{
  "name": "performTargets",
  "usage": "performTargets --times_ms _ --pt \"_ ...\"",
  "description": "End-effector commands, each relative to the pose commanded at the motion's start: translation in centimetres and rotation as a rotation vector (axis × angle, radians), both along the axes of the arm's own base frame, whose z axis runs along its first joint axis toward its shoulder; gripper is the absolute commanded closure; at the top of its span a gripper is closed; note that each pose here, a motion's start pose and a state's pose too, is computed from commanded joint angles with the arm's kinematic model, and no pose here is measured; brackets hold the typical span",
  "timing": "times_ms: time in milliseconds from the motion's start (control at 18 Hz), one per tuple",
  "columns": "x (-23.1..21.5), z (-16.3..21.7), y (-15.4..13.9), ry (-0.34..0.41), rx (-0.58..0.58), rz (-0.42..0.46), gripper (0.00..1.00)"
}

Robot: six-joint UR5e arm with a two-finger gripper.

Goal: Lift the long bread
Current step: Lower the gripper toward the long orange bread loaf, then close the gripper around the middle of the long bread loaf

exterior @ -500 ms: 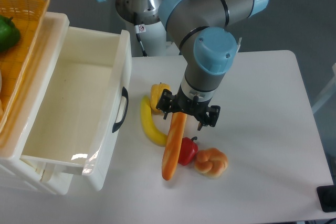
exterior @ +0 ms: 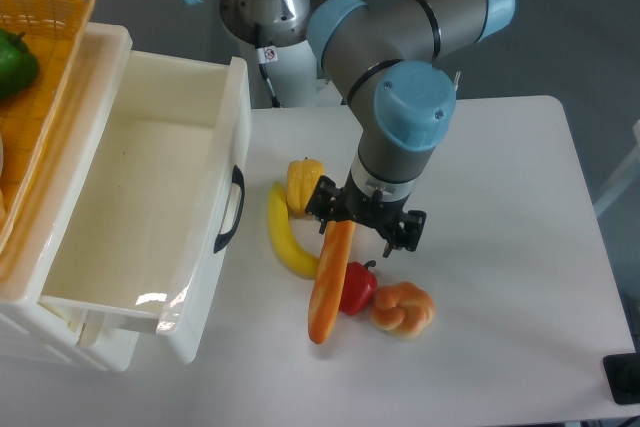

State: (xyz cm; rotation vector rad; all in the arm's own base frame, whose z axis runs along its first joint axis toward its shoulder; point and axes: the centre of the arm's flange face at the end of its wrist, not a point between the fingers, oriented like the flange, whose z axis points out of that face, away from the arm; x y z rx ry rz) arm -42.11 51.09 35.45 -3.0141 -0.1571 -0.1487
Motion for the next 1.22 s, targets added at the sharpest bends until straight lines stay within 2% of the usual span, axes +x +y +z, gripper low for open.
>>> performTargets --times_ms 222,389,667,1222 --pt "-0.2 -1.2 1.0 -0.013 0.068 0.002 0.00" --pt "0.4 -3.0 1.6 -0.041 0.050 0.026 0.00" --pt "1.1 -5.5 3.5 -0.023 0.063 0.006 0.00" --pt "0.8 -8.7 3.1 -0.013 0.023 -0.064 0.00"
